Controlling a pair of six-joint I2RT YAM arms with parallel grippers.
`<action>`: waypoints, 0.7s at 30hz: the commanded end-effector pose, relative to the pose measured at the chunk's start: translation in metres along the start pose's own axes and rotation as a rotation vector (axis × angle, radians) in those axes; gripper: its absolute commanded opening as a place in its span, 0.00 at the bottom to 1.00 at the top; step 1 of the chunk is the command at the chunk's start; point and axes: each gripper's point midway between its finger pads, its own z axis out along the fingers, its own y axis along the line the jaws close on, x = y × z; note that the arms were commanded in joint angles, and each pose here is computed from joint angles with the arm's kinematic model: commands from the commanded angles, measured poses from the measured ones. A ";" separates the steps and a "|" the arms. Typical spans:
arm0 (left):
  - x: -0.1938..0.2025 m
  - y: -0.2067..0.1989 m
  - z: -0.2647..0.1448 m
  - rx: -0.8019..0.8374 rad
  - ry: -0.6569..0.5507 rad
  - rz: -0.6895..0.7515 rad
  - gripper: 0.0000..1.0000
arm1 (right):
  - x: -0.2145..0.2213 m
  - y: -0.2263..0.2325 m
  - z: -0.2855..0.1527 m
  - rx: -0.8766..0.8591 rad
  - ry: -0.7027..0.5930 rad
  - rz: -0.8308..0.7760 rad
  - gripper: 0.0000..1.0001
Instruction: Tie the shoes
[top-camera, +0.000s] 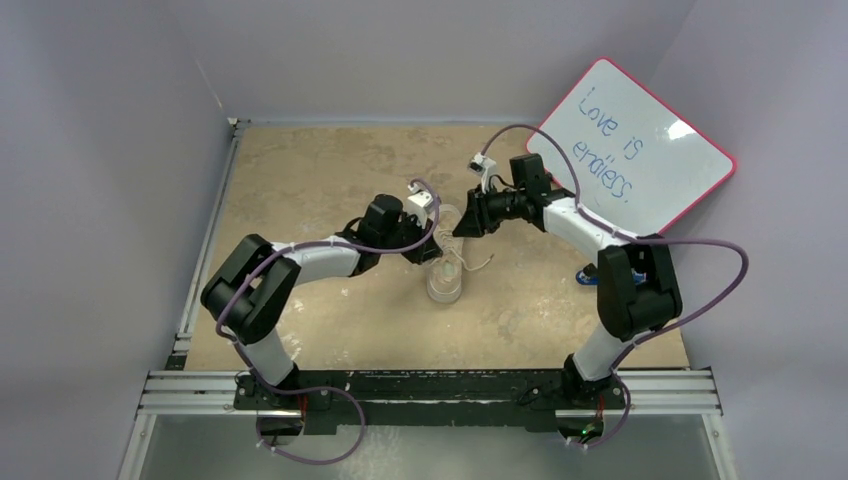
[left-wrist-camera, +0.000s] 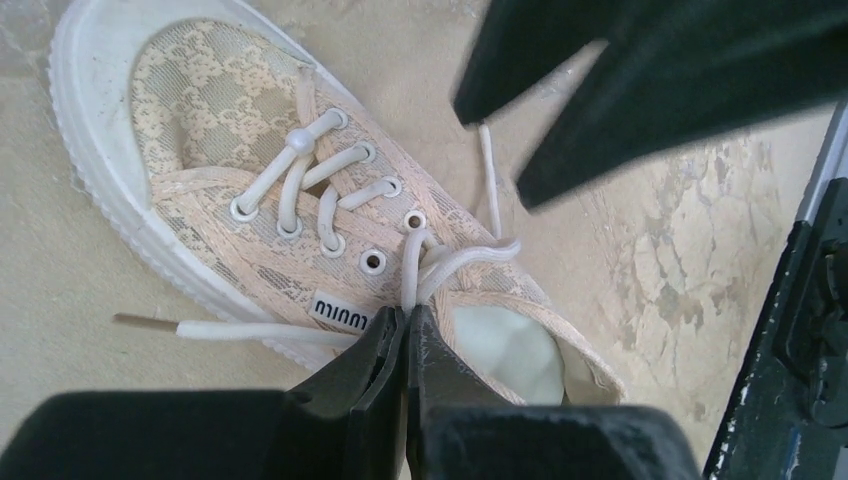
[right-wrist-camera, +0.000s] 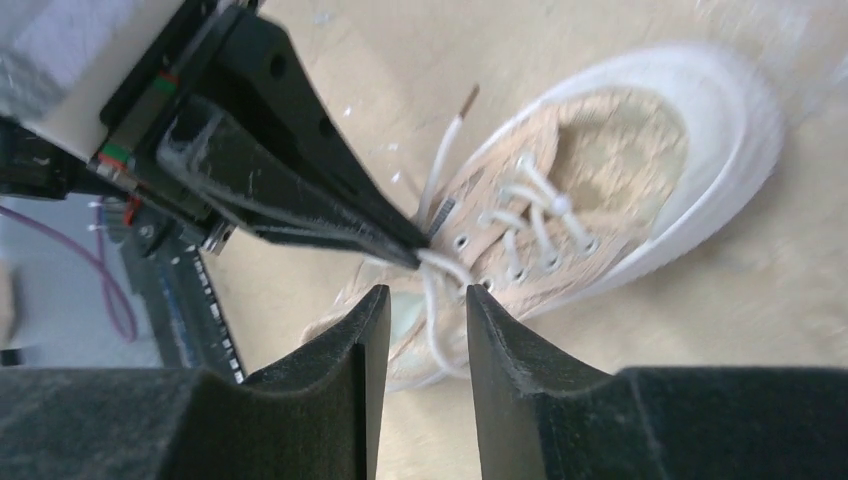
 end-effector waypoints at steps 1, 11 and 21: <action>-0.030 0.000 -0.013 -0.025 -0.106 0.174 0.00 | -0.039 -0.017 0.002 0.015 -0.053 -0.265 0.32; -0.035 -0.001 -0.016 -0.019 -0.146 0.337 0.00 | -0.023 0.011 0.030 -0.310 -0.001 -0.301 0.20; -0.044 -0.006 -0.016 0.003 -0.184 0.367 0.00 | -0.004 0.008 0.038 -0.336 0.034 -0.257 0.12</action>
